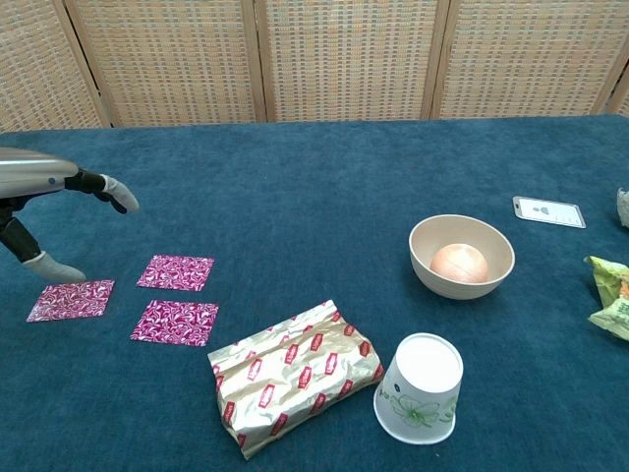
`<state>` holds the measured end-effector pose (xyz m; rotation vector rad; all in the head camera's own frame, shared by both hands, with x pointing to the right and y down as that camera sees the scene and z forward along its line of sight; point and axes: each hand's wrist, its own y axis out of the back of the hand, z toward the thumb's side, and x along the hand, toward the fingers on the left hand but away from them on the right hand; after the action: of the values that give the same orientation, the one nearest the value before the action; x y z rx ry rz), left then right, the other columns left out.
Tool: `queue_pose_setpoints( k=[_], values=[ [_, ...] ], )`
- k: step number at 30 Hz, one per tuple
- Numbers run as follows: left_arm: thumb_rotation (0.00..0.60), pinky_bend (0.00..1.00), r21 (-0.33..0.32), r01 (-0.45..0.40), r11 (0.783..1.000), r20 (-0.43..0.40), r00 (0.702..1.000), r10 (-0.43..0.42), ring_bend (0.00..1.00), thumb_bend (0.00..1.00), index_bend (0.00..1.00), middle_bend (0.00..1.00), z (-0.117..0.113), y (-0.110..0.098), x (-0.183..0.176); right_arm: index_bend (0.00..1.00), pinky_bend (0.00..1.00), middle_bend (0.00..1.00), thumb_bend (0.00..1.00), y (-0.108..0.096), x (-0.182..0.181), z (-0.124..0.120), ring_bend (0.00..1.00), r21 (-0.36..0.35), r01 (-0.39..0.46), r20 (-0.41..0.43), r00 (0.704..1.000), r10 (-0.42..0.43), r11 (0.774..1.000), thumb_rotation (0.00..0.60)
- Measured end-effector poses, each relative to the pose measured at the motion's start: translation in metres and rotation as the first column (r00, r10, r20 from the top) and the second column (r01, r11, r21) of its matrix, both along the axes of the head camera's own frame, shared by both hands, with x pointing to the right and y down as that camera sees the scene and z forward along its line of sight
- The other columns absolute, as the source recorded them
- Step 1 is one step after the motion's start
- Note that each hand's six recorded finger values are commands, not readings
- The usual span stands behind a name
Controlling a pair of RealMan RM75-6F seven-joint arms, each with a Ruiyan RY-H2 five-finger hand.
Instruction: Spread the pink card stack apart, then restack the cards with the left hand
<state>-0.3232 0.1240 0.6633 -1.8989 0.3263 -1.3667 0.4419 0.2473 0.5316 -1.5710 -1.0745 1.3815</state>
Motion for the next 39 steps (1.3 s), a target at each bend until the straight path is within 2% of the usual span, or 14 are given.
queue_pose_setpoints(
  k=[4,8,13,20,23,32,34,37,39],
  values=[
    [0.484,0.32,0.071,-0.042,0.997,0.037,0.999,0.039,0.33,0.1,0.25,0.4,0.008,-0.013,0.015,0.12,0.0,0.08,0.1,0.0,0.001,0.0,0.0,0.003,-0.002,0.0,1.0,0.002,1.0,0.6],
    [0.494,0.4,0.108,-0.057,0.992,0.047,0.998,0.053,0.43,0.12,0.31,0.49,0.015,-0.02,0.025,0.12,0.0,0.08,0.1,0.0,0.001,0.0,0.0,0.003,-0.003,0.002,1.0,0.003,1.0,0.6],
    [0.495,0.47,0.117,-0.056,0.992,0.052,0.997,0.05,0.53,0.12,0.32,0.58,0.023,-0.023,0.033,0.12,0.0,0.08,0.1,0.0,0.002,0.0,0.0,0.003,-0.004,0.002,1.0,0.004,1.0,0.6],
    [0.493,0.67,0.138,-0.081,0.987,0.073,0.995,0.071,0.7,0.12,0.34,0.76,0.03,-0.024,0.041,0.13,0.0,0.08,0.1,0.0,0.002,0.0,0.0,0.003,-0.004,0.003,1.0,0.004,1.0,0.6],
    [0.495,0.7,0.139,-0.089,0.986,0.086,0.993,0.077,0.74,0.12,0.34,0.79,0.034,-0.024,0.044,0.13,0.0,0.08,0.1,0.0,0.003,0.0,0.0,0.004,-0.005,0.004,1.0,0.005,1.0,0.6],
    [0.496,0.71,0.127,-0.096,0.987,0.102,0.991,0.084,0.74,0.12,0.34,0.79,0.041,-0.018,0.052,0.12,0.0,0.08,0.1,0.001,0.004,-0.001,0.0,0.005,-0.008,0.004,1.0,0.008,1.0,0.6],
    [0.499,0.71,0.127,-0.095,0.987,0.105,0.991,0.082,0.72,0.12,0.34,0.76,0.042,-0.017,0.053,0.12,0.0,0.08,0.1,0.001,0.004,-0.001,0.0,0.005,-0.007,0.005,1.0,0.007,1.0,0.6],
    [0.501,0.7,0.133,-0.087,0.987,0.102,0.992,0.073,0.53,0.12,0.34,0.59,0.043,-0.017,0.054,0.12,0.0,0.08,0.1,0.001,0.004,-0.001,0.0,0.005,-0.006,0.005,1.0,0.006,1.0,0.6],
    [0.501,0.59,0.138,-0.081,0.987,0.1,0.993,0.068,0.38,0.12,0.34,0.44,0.042,-0.017,0.054,0.12,0.0,0.08,0.1,0.001,0.004,-0.001,0.0,0.005,-0.007,0.004,1.0,0.007,1.0,0.6]
  ],
)
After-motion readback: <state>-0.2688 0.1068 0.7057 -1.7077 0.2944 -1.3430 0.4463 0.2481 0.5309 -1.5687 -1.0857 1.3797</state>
